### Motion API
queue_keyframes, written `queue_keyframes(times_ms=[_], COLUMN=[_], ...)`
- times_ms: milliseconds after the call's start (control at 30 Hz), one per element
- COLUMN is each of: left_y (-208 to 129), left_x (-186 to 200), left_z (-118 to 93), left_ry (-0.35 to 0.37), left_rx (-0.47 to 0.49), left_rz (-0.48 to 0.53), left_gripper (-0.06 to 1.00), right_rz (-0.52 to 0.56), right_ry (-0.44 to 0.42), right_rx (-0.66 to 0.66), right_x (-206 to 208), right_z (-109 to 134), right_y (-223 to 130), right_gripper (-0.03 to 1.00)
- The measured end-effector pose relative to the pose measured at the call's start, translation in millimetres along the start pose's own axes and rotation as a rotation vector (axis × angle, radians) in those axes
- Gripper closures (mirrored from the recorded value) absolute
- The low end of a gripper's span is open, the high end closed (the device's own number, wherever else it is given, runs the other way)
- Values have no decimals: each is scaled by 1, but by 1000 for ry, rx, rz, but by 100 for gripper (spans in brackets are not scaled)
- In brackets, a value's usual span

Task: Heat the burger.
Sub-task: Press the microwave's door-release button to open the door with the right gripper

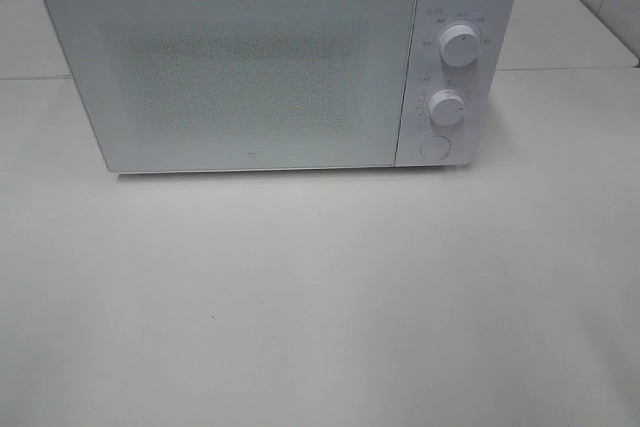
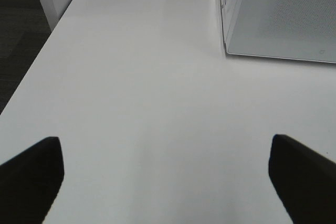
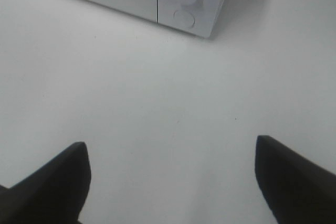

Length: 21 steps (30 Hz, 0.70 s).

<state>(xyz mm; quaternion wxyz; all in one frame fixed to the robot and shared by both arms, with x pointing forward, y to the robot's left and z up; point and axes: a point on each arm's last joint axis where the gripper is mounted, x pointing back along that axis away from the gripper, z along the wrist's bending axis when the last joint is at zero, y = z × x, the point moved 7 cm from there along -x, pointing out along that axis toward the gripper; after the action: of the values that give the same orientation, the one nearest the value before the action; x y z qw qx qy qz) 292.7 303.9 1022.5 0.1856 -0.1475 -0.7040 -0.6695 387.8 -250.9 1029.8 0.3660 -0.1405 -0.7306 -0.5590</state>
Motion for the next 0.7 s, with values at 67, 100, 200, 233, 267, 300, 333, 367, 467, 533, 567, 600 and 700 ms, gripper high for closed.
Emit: queue_keyframes(times_ms=[67, 100, 200, 233, 267, 300, 333, 367, 467, 533, 567, 600, 700], left_y=[0, 0, 0, 0, 0, 0, 0, 0, 0, 0, 0, 0, 0], left_x=[0, 0, 0, 0, 0, 0, 0, 0, 0, 0, 0, 0, 0], left_z=[0, 0, 0, 0, 0, 0, 0, 0, 0, 0, 0, 0, 0], left_ry=[0, 0, 0, 0, 0, 0, 0, 0, 0, 0, 0, 0, 0], left_rx=[0, 0, 0, 0, 0, 0, 0, 0, 0, 0, 0, 0, 0], left_rz=[0, 0, 0, 0, 0, 0, 0, 0, 0, 0, 0, 0, 0], left_gripper=[-3, -3, -3, -3, -3, -3, -3, -3, -3, -3, -3, -3, -3], right_rz=[-50, -61, -81, -81, -88, -88, -88, -92, -130, -160, -171, -171, -189], right_ry=[-6, -8, -24, -24, -43, -67, -67, -86, -156, -178, -185, -185, -210], right_rx=[-3, -7, -25, -25, -41, -71, -71, -88, -150, -174, -181, -181, -200], right_x=[11, 15, 25, 25, 32, 37, 37, 41, 56, 62, 64, 64, 64], right_z=[-1, -1, -2, -2, -5, -8, -8, -10, -16, -16, -17, -17, -17], right_y=[-6, -10, -24, -24, -33, -42, -42, -46, -59, -64, -65, -65, -75], right_gripper=[17, 16, 15, 15, 14, 14, 14, 14, 14, 14, 14, 14, 15])
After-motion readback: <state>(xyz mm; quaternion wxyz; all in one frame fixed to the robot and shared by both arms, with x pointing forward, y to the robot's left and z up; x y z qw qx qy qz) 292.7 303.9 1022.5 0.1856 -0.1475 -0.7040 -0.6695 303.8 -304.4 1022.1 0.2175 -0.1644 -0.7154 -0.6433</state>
